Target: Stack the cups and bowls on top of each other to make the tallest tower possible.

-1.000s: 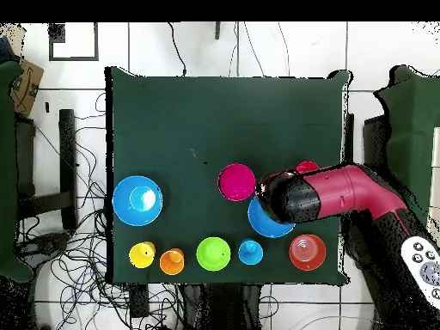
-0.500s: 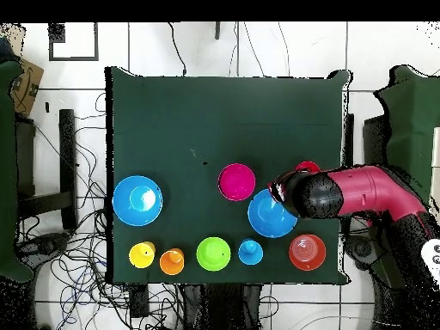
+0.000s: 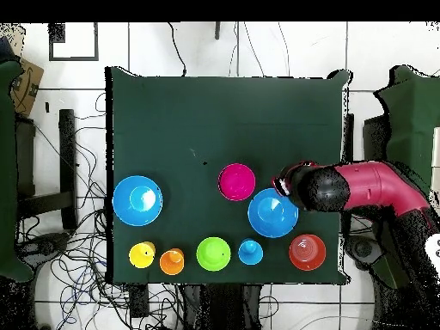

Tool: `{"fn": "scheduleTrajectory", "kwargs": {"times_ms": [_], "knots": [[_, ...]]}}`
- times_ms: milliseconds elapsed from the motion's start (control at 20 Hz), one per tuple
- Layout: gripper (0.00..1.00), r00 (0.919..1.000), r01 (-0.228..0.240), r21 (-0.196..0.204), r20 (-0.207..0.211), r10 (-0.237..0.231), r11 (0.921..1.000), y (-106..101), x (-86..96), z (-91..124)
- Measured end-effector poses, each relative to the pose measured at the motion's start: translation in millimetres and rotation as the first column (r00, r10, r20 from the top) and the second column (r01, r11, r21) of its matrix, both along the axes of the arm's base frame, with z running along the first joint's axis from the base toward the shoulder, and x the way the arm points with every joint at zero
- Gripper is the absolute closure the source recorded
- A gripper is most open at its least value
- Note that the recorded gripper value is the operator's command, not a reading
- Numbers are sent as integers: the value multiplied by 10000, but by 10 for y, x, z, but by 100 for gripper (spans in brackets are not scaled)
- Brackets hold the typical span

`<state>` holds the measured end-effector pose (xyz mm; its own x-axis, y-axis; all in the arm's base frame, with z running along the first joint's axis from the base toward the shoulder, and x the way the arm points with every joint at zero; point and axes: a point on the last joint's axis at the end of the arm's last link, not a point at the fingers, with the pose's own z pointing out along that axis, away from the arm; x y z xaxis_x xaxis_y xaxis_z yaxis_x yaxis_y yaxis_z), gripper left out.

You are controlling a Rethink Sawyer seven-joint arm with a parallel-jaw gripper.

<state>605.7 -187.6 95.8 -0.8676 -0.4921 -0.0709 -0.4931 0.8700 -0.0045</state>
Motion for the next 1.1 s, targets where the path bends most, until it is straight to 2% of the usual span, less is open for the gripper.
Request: {"fn": "scheduleTrajectory", "kwargs": {"times_ms": [550,1100], "knots": [[0,9995,-79,134,322,75,9999,-132,227,-75],[0,9990,-162,195,429,153,9997,-159,313,-117]]}}
